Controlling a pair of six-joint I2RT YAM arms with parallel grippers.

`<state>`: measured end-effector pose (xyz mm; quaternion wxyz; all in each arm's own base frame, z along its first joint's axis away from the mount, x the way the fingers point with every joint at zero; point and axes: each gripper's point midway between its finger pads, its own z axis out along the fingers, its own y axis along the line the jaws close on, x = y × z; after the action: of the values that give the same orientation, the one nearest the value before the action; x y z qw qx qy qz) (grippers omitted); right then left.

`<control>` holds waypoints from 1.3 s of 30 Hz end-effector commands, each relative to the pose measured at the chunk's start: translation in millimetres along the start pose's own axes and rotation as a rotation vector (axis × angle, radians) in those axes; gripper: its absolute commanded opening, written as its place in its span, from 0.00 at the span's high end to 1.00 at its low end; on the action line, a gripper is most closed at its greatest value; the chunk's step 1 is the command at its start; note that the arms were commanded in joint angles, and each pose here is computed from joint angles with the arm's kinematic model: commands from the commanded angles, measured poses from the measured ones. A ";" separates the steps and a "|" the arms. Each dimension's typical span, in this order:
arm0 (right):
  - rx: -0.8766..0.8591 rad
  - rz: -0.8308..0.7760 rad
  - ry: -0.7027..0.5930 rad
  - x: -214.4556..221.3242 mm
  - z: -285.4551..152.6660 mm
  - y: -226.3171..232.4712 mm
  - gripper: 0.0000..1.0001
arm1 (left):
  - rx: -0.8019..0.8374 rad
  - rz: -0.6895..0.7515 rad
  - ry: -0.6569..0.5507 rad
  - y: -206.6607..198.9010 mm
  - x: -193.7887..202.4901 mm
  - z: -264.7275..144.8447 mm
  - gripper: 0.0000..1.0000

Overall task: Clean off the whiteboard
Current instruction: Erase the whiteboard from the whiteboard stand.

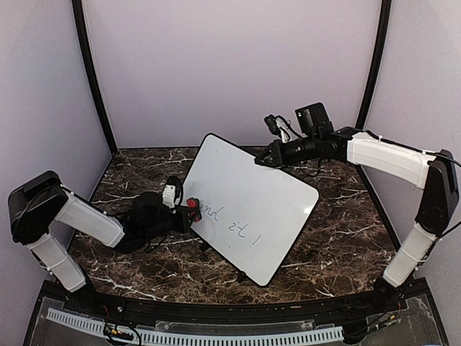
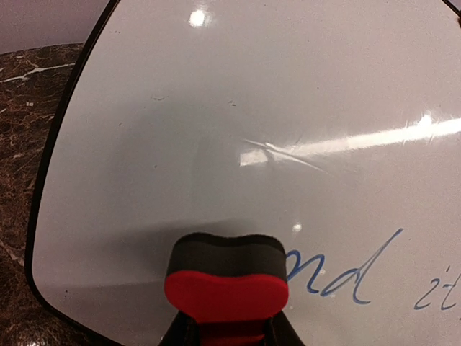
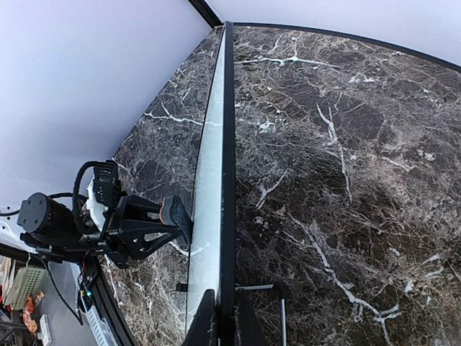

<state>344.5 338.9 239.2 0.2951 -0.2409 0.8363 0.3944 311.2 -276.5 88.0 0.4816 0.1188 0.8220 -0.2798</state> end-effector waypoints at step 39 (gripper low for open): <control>-0.057 -0.019 0.176 55.7 30.5 1.9 1.00 | 0.003 -0.027 -0.034 0.4 -19.2 23.3 1.00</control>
<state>347.3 337.7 237.4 0.2939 -0.2288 0.8409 0.3928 359.5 -298.7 142.2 0.5447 0.0992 0.7778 -0.2975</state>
